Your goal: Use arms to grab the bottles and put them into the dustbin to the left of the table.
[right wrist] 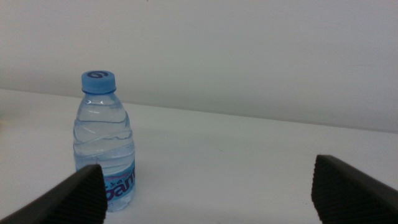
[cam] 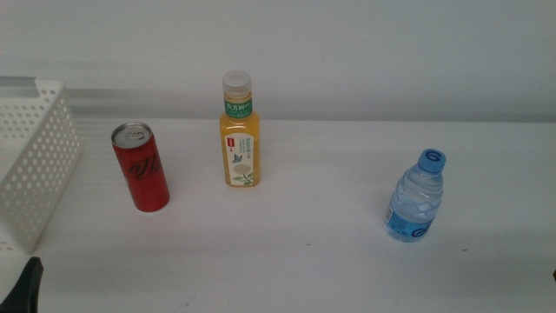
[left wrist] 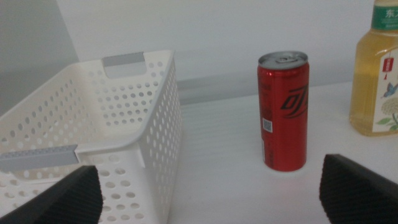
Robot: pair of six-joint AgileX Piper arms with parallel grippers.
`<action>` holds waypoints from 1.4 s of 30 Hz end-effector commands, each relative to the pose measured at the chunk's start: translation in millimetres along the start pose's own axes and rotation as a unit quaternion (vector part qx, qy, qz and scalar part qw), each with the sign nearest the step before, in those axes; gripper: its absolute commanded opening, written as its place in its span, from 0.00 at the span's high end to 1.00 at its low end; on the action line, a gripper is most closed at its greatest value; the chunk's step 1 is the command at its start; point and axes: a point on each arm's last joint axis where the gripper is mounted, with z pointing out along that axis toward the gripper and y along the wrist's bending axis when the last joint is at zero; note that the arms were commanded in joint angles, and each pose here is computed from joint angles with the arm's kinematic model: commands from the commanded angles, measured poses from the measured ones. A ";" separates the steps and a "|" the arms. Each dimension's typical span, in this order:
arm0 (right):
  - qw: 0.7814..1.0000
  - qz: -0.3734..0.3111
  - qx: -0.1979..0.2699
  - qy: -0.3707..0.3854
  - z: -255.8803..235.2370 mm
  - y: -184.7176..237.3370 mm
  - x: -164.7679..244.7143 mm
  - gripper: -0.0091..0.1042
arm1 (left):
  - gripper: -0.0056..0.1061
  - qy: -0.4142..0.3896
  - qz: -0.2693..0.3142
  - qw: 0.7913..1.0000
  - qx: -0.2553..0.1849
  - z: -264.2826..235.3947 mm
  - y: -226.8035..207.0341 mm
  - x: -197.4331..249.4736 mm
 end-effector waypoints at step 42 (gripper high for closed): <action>1.000 -0.006 0.003 -0.004 0.2 1.3 11.4 0.15 | 0.11 0.044 -0.056 0.994 0.082 92.7 -29.7 21.3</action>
